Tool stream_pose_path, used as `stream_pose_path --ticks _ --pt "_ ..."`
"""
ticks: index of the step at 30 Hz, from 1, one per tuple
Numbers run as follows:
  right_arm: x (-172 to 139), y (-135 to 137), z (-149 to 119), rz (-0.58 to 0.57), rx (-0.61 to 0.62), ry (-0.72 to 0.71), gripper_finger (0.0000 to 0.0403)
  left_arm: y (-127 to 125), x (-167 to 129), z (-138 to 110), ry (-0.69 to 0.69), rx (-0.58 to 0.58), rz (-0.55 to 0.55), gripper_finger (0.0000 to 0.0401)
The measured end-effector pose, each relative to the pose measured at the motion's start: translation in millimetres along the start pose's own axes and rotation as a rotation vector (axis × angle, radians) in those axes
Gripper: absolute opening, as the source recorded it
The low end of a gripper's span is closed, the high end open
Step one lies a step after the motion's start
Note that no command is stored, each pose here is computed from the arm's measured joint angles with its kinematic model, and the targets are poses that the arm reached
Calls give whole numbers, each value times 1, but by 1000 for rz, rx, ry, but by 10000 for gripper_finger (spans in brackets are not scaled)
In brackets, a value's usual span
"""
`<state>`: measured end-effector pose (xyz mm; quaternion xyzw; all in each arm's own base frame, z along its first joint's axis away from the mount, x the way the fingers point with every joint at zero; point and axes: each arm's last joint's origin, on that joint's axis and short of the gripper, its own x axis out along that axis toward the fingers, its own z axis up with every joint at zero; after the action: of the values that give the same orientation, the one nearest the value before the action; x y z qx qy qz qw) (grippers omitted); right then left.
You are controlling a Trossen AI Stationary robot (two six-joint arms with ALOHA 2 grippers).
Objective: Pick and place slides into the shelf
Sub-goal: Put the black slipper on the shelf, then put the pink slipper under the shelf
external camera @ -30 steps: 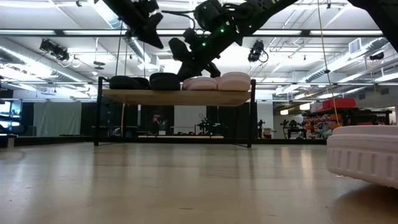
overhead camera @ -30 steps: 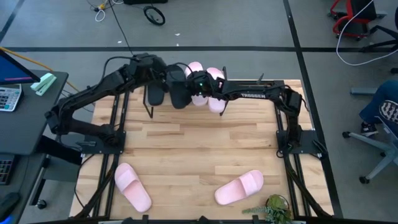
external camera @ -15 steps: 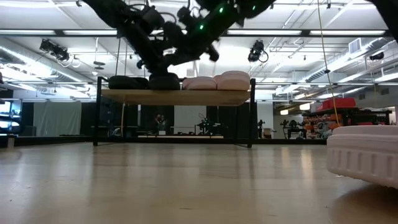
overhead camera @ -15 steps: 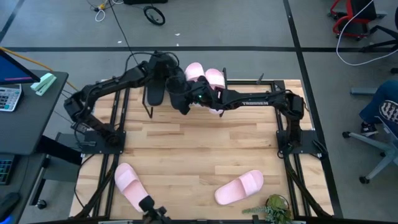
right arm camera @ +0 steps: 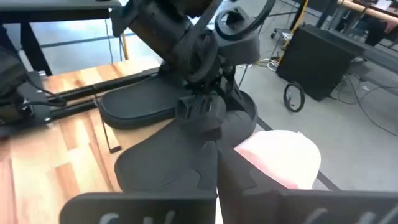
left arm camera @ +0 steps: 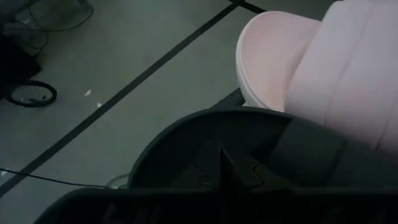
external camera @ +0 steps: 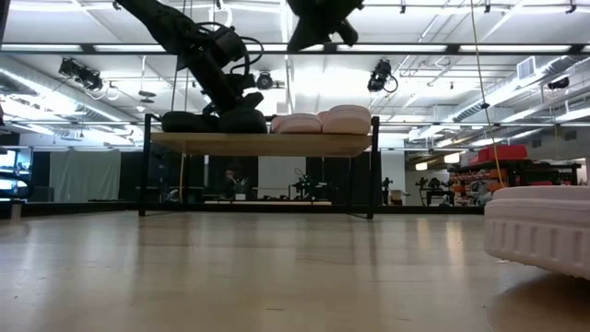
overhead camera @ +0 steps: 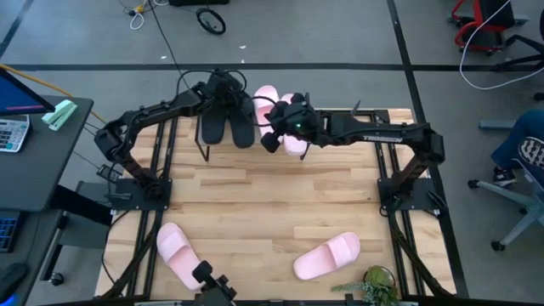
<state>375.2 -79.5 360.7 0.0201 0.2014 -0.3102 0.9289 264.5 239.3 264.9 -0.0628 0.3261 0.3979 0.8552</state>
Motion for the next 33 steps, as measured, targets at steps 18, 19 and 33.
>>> stream_pose_path --ticks 18,19,33 --pt "-12 -1 -27 -3 -134 277 1 -14 11 -12 101 -9 -21 3" --pt "-12 -1 -27 -3 -142 277 1 -15 12 -13 108 -3 -22 3" --pt "-11 -3 -26 -11 -181 276 1 -12 -19 -2 55 73 26 18"
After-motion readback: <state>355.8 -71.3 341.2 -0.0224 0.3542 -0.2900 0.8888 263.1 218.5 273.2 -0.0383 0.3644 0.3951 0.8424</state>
